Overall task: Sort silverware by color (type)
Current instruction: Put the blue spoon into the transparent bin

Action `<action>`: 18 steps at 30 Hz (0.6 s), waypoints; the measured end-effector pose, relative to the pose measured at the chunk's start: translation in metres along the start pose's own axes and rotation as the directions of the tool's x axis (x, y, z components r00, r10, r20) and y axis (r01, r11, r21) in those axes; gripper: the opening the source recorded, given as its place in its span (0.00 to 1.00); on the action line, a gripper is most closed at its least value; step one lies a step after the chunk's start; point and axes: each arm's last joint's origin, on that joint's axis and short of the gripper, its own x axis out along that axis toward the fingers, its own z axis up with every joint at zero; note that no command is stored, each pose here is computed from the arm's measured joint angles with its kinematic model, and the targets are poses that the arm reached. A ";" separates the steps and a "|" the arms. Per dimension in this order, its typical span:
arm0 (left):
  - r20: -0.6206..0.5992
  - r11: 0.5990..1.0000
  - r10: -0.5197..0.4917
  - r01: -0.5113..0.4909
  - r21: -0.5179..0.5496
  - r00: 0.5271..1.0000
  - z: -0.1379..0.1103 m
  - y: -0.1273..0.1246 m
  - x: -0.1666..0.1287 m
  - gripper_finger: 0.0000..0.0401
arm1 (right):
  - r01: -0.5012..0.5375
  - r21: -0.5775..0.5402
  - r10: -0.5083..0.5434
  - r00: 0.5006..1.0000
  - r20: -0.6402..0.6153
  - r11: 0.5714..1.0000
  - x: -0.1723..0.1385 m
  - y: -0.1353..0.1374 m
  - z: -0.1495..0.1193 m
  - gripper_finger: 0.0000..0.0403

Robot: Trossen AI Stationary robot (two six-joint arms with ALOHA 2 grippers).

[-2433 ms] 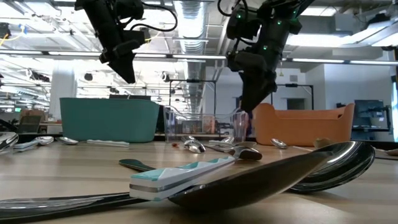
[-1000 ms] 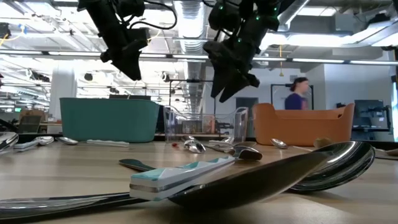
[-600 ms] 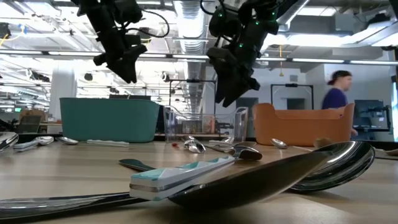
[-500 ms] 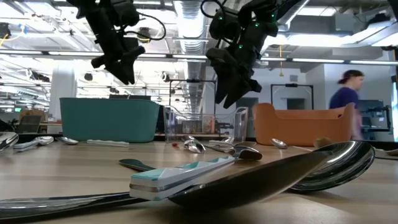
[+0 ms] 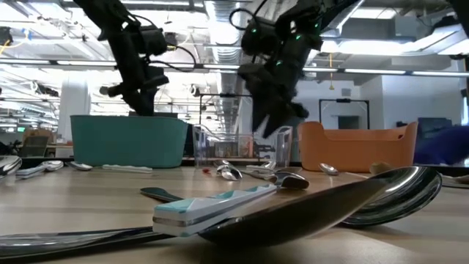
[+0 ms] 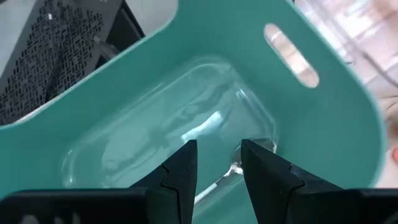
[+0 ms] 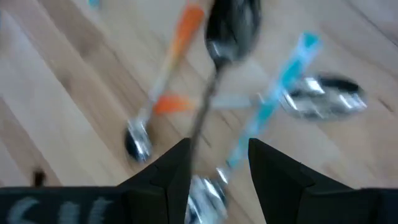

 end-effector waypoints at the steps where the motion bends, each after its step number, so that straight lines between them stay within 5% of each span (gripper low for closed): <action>1: -0.007 1.000 0.001 -0.001 0.008 1.000 0.000 0.000 0.002 0.28 | 0.000 0.015 0.001 1.000 -0.018 1.000 0.003 -0.002 -0.001 0.45; 8: 0.014 1.000 -0.012 0.011 0.014 1.000 0.003 -0.001 0.003 0.28 | 0.036 0.083 -0.025 0.991 -0.128 0.996 0.026 -0.004 -0.010 0.45; 18: 0.016 0.999 -0.013 0.012 0.052 1.000 0.004 0.000 0.002 0.28 | 0.061 0.155 -0.041 0.991 -0.130 0.986 0.045 -0.007 -0.010 0.45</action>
